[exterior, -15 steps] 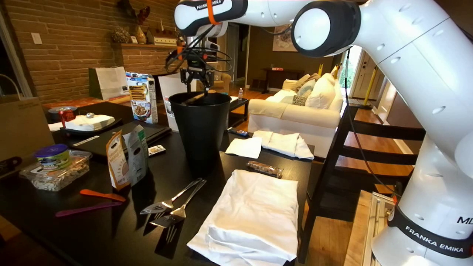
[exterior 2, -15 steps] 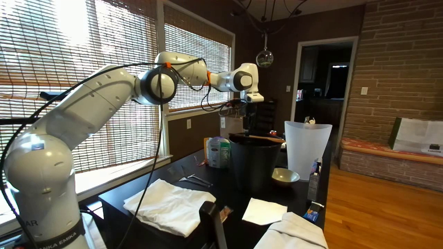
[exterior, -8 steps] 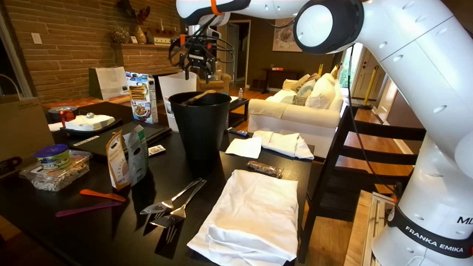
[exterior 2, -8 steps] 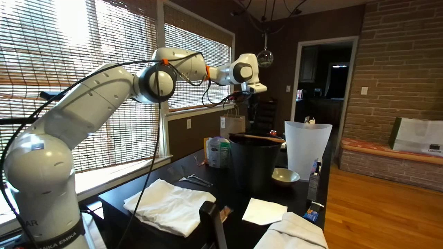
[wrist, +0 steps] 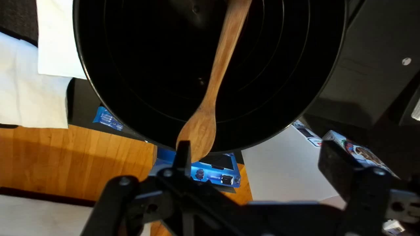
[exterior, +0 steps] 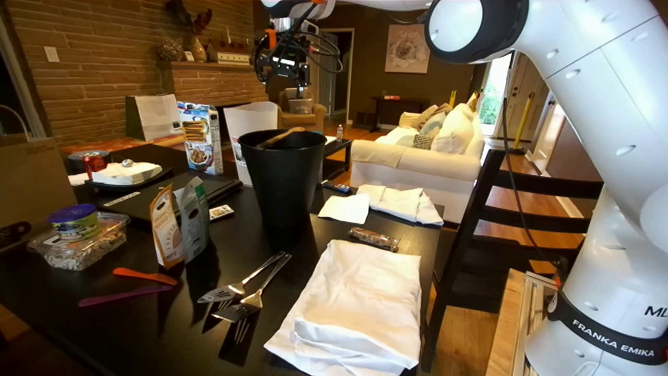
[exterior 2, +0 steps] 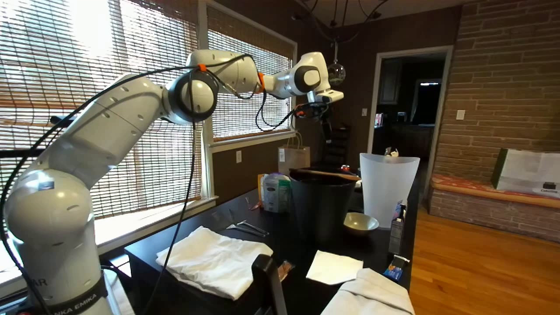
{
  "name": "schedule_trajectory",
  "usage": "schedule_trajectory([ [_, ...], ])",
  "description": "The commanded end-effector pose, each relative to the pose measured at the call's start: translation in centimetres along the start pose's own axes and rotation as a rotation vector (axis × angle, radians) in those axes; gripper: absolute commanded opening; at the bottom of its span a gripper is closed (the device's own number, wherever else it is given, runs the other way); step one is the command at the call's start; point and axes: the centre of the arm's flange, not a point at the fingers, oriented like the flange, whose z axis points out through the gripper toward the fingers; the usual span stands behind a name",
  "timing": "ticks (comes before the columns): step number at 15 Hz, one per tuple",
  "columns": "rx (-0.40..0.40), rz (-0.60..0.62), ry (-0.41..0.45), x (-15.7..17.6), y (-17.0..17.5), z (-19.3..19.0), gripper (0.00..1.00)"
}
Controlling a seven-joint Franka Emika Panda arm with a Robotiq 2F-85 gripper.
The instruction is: Put the wooden spoon over the black bucket
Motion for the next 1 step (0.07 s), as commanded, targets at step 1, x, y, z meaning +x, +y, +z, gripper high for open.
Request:
schedule_trajectory([
  [1,0.0,-0.003,0.0,0.01,0.01,0.0,1.0],
])
